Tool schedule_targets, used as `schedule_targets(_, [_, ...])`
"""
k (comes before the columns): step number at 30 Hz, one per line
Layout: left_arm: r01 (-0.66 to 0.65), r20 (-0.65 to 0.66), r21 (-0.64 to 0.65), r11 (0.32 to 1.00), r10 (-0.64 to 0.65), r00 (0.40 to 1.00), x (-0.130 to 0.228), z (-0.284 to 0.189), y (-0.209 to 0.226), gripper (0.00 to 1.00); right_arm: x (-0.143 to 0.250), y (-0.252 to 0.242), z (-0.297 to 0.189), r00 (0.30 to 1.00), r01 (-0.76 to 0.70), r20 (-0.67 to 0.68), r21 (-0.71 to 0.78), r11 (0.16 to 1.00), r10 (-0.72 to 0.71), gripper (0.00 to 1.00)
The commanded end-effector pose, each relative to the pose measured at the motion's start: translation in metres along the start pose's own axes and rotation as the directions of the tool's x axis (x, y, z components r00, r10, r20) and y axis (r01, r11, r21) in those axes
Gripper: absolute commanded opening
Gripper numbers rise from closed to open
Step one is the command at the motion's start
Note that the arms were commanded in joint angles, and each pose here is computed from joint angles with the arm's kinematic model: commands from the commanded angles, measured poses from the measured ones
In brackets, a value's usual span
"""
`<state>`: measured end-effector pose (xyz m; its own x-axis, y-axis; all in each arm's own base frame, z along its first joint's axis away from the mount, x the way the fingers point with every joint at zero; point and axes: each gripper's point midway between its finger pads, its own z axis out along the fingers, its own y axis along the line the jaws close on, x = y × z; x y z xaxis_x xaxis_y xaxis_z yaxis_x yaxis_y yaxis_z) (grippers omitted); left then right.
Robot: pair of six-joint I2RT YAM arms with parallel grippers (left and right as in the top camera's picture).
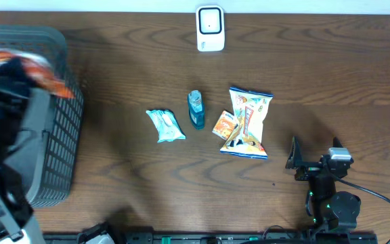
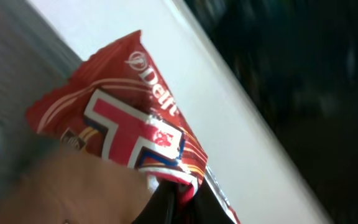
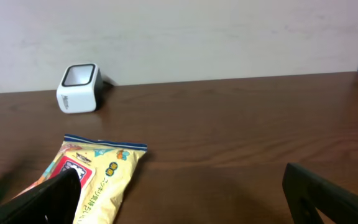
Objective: Scan the item barcode
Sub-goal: 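Grasp the red TOP bar and lift it out with the left gripper, then carry the TOP bar forward and drop it beside the wipes pack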
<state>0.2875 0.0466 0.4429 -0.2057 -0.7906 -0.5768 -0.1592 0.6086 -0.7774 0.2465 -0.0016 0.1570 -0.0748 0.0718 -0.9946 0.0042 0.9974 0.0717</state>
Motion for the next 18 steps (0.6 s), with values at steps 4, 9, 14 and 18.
schedule_targets(4, [-0.361,-0.342,0.092,0.928,0.370,0.864,0.106,0.026,-0.007,0.07,0.001,0.002,0.000,1.000,0.013,-0.001,-0.006,1.000,-0.013,0.99])
schedule_targets(9, [-0.495,-0.538,-0.006,0.869,0.414,0.734,0.169,0.054,0.033,0.07,0.001,0.002,0.000,1.000,0.013,-0.001,-0.006,1.000,-0.013,0.99])
schedule_targets(14, [-0.606,-0.711,0.117,0.787,0.493,0.502,0.245,0.087,0.053,0.07,0.001,0.002,0.000,1.000,0.013,-0.001,-0.006,1.000,-0.013,0.99])
schedule_targets(18, [-0.619,-0.770,0.138,0.773,0.477,0.425,0.286,0.120,0.067,0.07,0.001,0.002,0.000,1.000,0.013,-0.001,-0.006,1.000,-0.013,0.99])
